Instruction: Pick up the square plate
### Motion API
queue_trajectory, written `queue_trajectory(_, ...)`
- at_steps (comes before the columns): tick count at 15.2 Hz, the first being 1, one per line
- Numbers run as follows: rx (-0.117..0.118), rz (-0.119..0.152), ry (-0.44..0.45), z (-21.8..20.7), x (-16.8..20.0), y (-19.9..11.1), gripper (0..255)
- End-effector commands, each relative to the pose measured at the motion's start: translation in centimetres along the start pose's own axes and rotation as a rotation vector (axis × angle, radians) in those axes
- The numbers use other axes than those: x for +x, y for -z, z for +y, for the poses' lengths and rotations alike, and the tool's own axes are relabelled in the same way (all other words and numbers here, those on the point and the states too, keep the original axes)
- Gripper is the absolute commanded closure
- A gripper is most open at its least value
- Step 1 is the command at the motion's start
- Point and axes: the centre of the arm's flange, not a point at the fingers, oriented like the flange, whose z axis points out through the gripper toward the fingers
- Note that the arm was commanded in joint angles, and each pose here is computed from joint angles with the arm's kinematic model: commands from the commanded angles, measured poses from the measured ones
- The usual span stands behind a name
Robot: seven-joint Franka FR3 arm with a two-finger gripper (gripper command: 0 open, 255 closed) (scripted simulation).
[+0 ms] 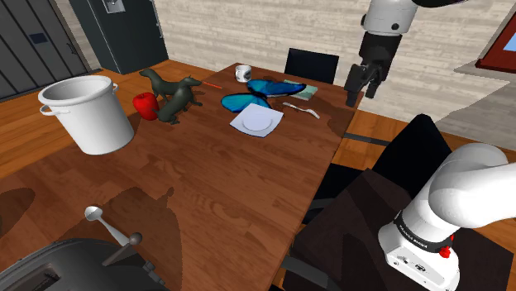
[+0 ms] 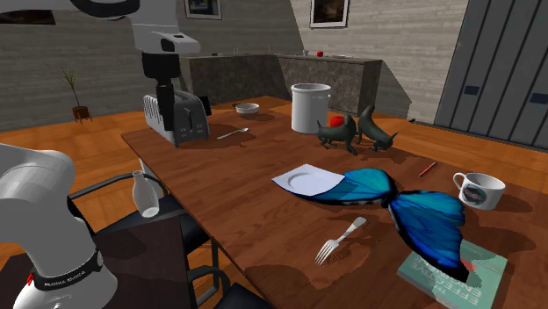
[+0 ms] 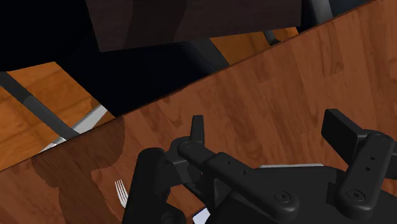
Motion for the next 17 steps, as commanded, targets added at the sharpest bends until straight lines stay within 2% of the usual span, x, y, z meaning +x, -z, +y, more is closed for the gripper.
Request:
queue_trajectory(1,0.000,0.000,0.000,0.0,0.0,0.0,0)
queue_trajectory(9,0.229,-0.034,0.034,7.5,9.9,-3.3,0)
queue_trajectory(17,0.458,-0.068,0.069,13.7,19.9,-8.6,0)
